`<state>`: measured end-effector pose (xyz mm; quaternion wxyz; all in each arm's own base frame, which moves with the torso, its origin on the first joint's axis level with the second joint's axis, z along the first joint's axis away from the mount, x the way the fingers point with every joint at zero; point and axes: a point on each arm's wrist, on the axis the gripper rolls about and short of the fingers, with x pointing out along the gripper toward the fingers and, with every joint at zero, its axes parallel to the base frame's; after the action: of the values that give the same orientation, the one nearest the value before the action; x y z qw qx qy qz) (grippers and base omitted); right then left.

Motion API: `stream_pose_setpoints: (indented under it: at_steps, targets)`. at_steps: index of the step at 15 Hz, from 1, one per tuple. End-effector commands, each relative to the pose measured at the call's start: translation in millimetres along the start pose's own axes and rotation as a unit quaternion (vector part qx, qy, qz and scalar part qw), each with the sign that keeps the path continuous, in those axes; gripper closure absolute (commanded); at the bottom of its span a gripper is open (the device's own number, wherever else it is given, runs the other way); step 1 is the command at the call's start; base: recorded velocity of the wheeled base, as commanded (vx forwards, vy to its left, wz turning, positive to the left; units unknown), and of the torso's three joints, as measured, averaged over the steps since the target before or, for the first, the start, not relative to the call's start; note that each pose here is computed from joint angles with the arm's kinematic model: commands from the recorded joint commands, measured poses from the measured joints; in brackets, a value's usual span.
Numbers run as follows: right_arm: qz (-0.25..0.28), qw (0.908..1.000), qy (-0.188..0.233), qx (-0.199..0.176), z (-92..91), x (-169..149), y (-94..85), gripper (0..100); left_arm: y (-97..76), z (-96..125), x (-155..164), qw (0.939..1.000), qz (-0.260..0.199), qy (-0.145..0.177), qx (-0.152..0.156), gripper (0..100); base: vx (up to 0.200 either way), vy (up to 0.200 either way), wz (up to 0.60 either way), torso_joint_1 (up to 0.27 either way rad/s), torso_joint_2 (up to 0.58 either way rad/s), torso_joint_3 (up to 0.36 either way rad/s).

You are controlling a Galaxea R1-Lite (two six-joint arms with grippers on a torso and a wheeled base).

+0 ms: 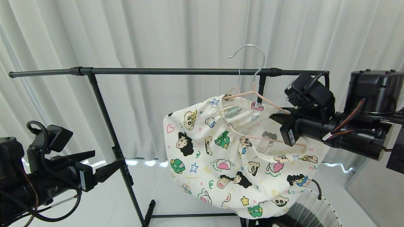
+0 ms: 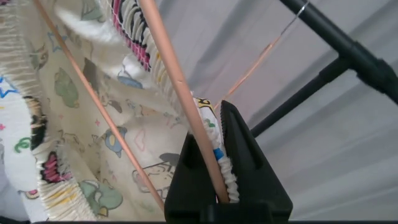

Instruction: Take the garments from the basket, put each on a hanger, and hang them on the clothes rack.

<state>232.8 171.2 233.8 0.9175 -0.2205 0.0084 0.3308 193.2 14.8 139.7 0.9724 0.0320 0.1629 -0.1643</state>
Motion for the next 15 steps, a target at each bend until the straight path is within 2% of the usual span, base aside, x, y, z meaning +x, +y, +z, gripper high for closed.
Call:
stream_pose_setpoints:
  at_steps: [1, 3, 4, 5, 6, 7, 9, 10, 12, 14, 15]
  targets:
    - [-0.012, 0.9994, 0.033, 0.0, -9.3, 9.1, 4.1, 100, 1.4, 8.4, -3.2, 0.9994, 0.032, -0.015, 0.002, 0, 0.0, 0.0, 0.0, 0.0, 0.0, 0.0]
    - [-0.034, 0.996, 0.083, 0.005, -17.1, 12.2, 9.2, 100, 4.6, 13.4, -3.7, 0.9958, 0.086, -0.019, -0.025, 0, 0.0, 0.0, 0.0, 0.0, 0.0, 0.0]
    - [-0.033, 0.9912, 0.124, 0.035, -22.1, 14.9, 22.0, 100, 4.1, 20.2, -8.5, 0.9881, 0.146, -0.032, -0.036, 0, 0.0, 0.0, 0.0, 0.0, 0.0, 0.0]
    - [-0.038, 0.9875, 0.144, 0.053, -23.8, 18.0, 30.0, 100, 3.7, 22.8, -11.2, 0.9837, 0.172, -0.038, -0.035, 0, 0.0, 0.0, 0.0, 0.0, 0.0, 0.0]
    - [-0.041, 0.9847, 0.155, 0.067, -25.4, 22.6, 36.9, 100, 3.9, 24.1, -13.8, 0.9793, 0.196, -0.04, -0.034, 0, 0.0, 0.0, 0.0, 0.0, 0.0, 0.0]
    - [-0.041, 0.9823, 0.156, 0.096, -23.2, 31.1, 46.2, 100, 5.2, 24.9, -15.4, 0.9714, 0.232, -0.04, -0.035, 0, 0.0, 0.0, 0.0, 0.0, 0.0, 0.0]
    - [-0.034, 0.9787, 0.156, 0.129, -19.4, 47.8, 56.8, 100, 7.2, 22.8, -16.1, 0.9579, 0.285, -0.027, -0.027, 0, 0.0, 0.0, 0.0, 0.0, 0.0, 0.0]
    - [-0.032, 0.9757, 0.163, 0.143, -18.7, 56.1, 61.6, 100, 7.3, 22.4, -16.2, 0.9555, 0.293, -0.023, -0.019, 0, 0.0, 0.0, 0.0, 0.0, 0.0, 0.0]
    - [-0.052, 0.9671, 0.178, 0.175, -16.0, 66.2, 67.3, 100, 2.1, 24.8, -16.0, 0.9584, 0.284, -0.028, -0.012, 0, 0.0, 0.0, 0.0, 0.0, 0.0, 0.0]
    - [-0.077, 0.961, 0.183, 0.192, -12.2, 66.7, 67.6, 100, -0.7, 27.2, -16.9, 0.9586, 0.283, -0.032, -0.001, 0, 0.0, 0.0, 0.0, 0.0, 0.0, 0.0]
    - [-0.083, 0.9594, 0.189, 0.192, -8.8, 60.4, 67.0, 100, -1.0, 30.2, -19.1, 0.9567, 0.288, -0.033, 0.022, 0, 0.0, 0.0, 0.0, 0.0, 0.0, 0.0]
